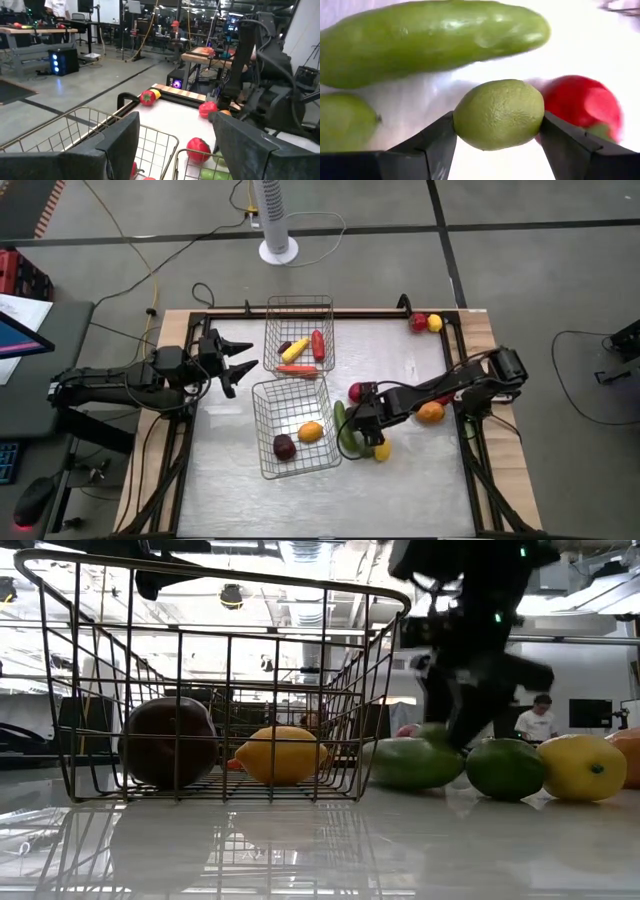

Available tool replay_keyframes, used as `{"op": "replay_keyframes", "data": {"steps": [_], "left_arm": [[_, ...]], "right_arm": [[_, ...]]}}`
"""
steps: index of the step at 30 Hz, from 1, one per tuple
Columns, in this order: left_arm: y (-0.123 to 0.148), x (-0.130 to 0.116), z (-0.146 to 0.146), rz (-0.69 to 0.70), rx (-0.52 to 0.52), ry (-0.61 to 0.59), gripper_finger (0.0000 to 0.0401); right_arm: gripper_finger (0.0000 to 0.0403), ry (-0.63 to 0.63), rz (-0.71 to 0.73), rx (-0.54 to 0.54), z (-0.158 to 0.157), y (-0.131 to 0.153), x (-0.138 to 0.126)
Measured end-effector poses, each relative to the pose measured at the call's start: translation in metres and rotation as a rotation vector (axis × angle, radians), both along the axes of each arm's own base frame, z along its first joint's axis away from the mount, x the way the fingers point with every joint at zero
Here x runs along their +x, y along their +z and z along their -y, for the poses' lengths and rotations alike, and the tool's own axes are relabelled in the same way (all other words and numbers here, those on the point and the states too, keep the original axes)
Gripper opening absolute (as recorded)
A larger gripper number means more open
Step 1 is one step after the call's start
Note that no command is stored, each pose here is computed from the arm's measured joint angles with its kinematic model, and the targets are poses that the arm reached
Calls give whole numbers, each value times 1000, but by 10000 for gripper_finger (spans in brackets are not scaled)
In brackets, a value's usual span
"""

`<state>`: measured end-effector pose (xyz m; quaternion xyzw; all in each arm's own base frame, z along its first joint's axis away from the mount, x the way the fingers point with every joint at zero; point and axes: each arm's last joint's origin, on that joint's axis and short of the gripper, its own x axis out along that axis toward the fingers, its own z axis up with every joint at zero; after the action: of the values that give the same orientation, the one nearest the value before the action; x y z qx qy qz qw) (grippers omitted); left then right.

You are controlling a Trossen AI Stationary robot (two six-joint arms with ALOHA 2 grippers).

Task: Sort produce into baskets
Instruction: Put the top green lime into the bottom basket

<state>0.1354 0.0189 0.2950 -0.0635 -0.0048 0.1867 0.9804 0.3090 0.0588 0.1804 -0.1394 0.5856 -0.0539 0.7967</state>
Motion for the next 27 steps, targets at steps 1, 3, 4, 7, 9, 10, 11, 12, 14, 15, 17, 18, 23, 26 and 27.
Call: {"op": "replay_keyframes", "data": {"steps": [1,3,4,7,9,10,11,12,14,15,17,18,23,26,27], "left_arm": [[0,0,0,1,0,0,239],[0,0,0,0,-1,0,239],[0,0,0,0,-1,0,239],[0,0,0,-2,-2,0,239],[0,0,0,-2,-2,0,239],[0,0,0,-1,-2,0,239],[0,0,0,0,-2,0,239],[0,0,0,4,-3,0,239],[0,0,0,8,-13,0,239],[0,0,0,10,-20,-1,239],[0,0,0,9,-20,-1,239],[0,0,0,7,-19,-1,239],[-2,4,0,-9,-12,-1,239],[-3,6,0,-21,-7,1,239],[-3,6,0,-21,-6,1,239]], "right_arm": [[284,-2,-9,-13,0,7,0],[283,-7,-12,-38,1,21,0],[283,-8,-5,-47,0,28,0],[283,-13,65,-69,1,48,-3],[283,-7,118,-89,2,58,-6],[283,-13,152,-98,5,64,-6],[283,-20,196,-100,7,69,-5],[283,-26,240,-96,10,75,-4],[283,-43,328,-83,16,86,-2],[283,-45,372,-68,18,91,0],[283,-10,447,-16,19,98,4],[284,26,489,23,18,102,7],[294,178,698,203,10,115,26],[300,212,700,229,7,105,36],[305,221,705,241,6,102,40]]}}
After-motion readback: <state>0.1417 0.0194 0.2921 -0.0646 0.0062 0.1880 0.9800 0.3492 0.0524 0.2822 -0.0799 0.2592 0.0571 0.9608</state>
